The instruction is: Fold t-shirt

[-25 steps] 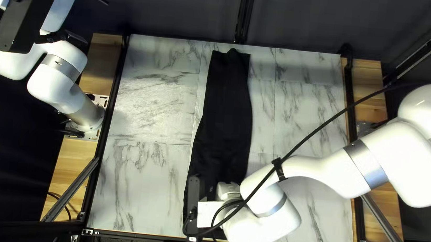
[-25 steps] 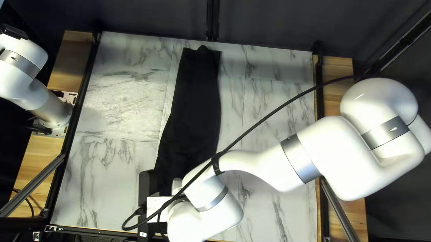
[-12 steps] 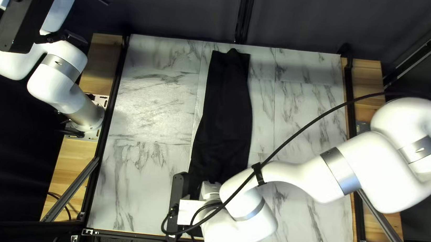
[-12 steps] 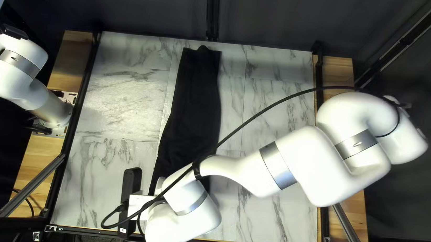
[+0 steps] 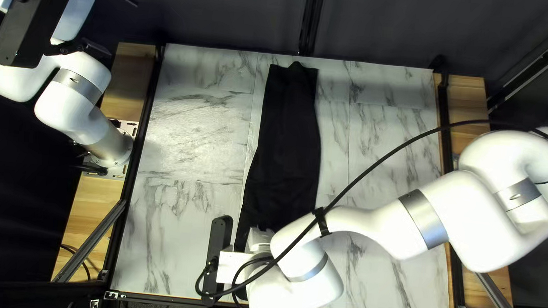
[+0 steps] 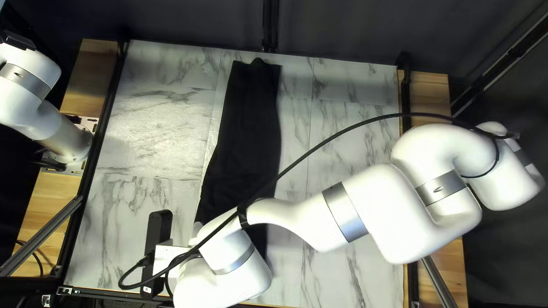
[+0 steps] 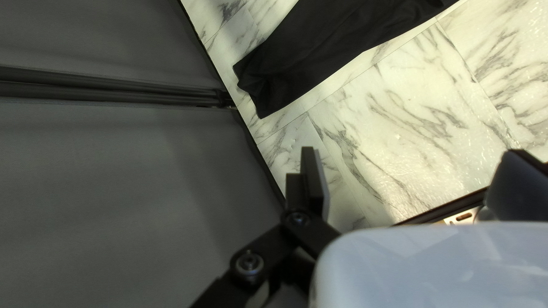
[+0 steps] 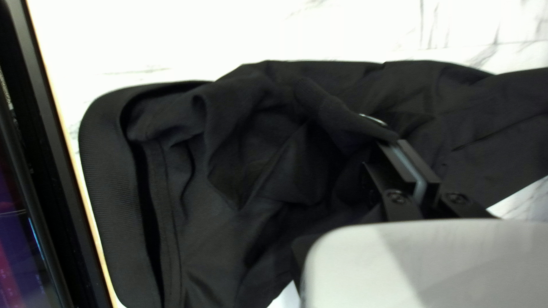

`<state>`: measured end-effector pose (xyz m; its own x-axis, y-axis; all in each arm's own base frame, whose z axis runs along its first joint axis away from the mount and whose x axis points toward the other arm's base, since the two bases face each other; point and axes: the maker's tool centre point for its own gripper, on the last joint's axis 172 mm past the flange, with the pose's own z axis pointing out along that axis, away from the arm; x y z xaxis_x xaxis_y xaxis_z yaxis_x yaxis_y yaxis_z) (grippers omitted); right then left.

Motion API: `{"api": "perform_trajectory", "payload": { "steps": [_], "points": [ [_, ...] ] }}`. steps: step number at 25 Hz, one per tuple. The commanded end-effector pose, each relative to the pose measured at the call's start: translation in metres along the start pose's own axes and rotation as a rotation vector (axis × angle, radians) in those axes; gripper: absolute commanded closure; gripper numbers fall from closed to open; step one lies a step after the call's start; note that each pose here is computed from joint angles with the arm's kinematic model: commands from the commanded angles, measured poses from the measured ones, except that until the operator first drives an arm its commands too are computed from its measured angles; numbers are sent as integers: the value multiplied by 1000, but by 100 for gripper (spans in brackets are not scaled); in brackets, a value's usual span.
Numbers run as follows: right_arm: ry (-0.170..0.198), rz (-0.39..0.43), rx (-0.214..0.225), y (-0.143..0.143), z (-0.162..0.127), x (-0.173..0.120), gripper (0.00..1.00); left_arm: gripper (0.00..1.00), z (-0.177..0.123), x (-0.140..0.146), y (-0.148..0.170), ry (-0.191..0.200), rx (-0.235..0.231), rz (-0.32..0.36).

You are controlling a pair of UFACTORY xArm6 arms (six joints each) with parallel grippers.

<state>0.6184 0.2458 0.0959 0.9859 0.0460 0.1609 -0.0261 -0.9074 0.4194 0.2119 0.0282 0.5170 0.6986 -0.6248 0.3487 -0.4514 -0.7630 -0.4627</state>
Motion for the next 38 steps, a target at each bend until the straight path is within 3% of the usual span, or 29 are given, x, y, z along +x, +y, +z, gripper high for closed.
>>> {"api": "perform_trajectory", "payload": {
  "steps": [1, 7, 11, 22, 24, 27, 30, 31, 35, 38],
  "points": [
    [-16, -19, 0, -1, -5, -6, 0, 0, 0, 0, 0, 0, 0, 0],
    [-26, -97, -20, 10, -28, -1, 0, 0, 0, 0, 0, 0, 0, 0],
    [-56, -194, -31, 15, -36, 6, 0, 0, 0, 0, 0, 0, 0, 0],
    [-56, -194, -31, 15, -36, 6, 0, 0, 0, 0, 0, 0, 0, 0],
    [-20, -176, -6, 20, -28, 1, 0, 0, 0, 0, 0, 0, 0, 0],
    [55, -34, 49, 41, -20, -27, 0, 0, 0, 0, 0, 0, 0, 0],
    [100, 132, 99, 66, -17, -64, 0, 0, 0, 0, 0, 0, 0, 0],
    [117, 210, 123, 74, -20, -79, 0, 0, 0, 0, 0, 0, 0, 0],
    [174, 376, 172, 82, -40, -96, 0, 0, 0, 0, 0, 0, 0, 0],
    [239, 537, 222, 93, -62, -109, 0, 0, 0, 0, 0, 0, 0, 0]
  ]
}}
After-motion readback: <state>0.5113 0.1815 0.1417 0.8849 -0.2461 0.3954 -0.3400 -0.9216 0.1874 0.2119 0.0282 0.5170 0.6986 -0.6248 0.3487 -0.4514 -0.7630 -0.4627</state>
